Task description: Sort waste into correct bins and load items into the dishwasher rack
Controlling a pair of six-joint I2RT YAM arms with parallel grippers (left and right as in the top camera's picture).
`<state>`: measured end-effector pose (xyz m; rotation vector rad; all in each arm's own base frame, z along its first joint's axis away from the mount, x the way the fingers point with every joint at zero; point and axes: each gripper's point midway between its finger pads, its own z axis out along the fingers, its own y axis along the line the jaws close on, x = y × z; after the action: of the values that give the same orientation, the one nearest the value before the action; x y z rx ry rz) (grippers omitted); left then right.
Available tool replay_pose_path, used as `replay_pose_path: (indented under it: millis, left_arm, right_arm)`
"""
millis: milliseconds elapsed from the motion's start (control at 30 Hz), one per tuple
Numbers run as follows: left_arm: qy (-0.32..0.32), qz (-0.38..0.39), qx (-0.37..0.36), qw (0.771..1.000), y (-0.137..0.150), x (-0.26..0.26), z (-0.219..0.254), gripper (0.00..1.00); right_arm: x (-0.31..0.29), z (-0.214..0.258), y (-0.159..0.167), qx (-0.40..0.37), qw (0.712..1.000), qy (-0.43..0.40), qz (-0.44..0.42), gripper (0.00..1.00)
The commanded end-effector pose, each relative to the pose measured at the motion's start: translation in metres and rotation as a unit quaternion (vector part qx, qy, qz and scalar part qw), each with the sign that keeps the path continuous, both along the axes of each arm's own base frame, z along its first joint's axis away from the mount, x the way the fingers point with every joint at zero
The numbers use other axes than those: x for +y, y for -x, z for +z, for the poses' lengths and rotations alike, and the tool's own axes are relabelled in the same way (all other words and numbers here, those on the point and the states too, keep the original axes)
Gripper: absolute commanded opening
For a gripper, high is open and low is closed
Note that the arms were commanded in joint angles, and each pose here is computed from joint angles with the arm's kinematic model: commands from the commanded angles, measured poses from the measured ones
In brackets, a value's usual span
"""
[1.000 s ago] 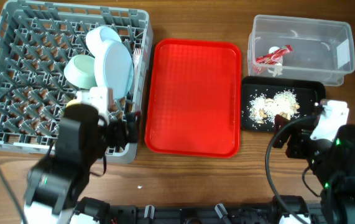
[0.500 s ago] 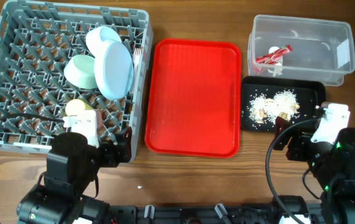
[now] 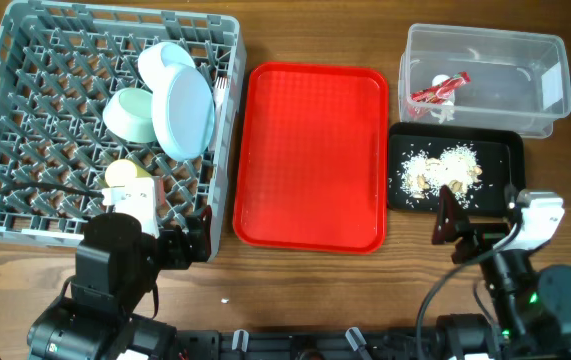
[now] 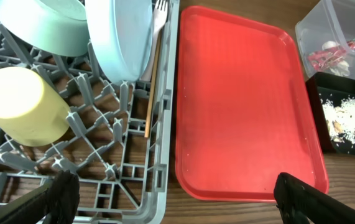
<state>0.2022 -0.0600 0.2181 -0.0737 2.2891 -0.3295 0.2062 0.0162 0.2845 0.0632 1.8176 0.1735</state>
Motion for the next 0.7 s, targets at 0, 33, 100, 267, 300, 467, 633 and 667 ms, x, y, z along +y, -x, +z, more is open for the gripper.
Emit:
replay_pose_path:
  millis: [0, 33, 100, 267, 300, 467, 633, 667]
  left_arm:
    - [-0.012, -0.002, -0.003, 1.0, 0.0, 0.002, -0.002, 1.0]
    - [-0.012, -0.002, -0.003, 1.0, 0.0, 0.002, -0.002, 1.0]
    - [-0.012, -0.002, -0.003, 1.0, 0.0, 0.002, -0.002, 1.0]
    - [-0.012, -0.002, -0.003, 1.0, 0.0, 0.002, -0.002, 1.0]
    - [-0.012, -0.002, -0.003, 1.0, 0.0, 0.002, -0.002, 1.0]
    - [-0.012, -0.002, -0.003, 1.0, 0.0, 0.002, -0.002, 1.0]
    - [-0.012, -0.002, -0.003, 1.0, 0.0, 0.002, -0.002, 1.0]
    - [-0.012, -0.002, -0.003, 1.0, 0.0, 0.002, -0.002, 1.0]
  right_arm:
    - [0.007, -0.009, -0.006, -0.101, 0.995, -0.012, 0.013, 1.0]
    - [0.008, -0.006, -0.009, -0.132, 0.991, -0.015, 0.014, 1.0]
    - [0.009, -0.005, -0.013, -0.176, 0.984, -0.018, 0.016, 1.0]
    - [0.009, -0.014, -0.021, -0.25, 0.968, -0.021, 0.015, 1.0]
    - [0.008, -0.018, -0.023, -0.256, 0.966, -0.022, 0.012, 1.0]
    - [0.007, -0.06, -0.034, -0.222, 0.975, -0.019, 0.008, 1.0]
    - [0.009, -0.108, -0.039, -0.124, 0.992, -0.012, 0.011, 1.0]
    - [0.01, -0.108, -0.039, -0.124, 0.992, -0.014, 0.014, 1.0]
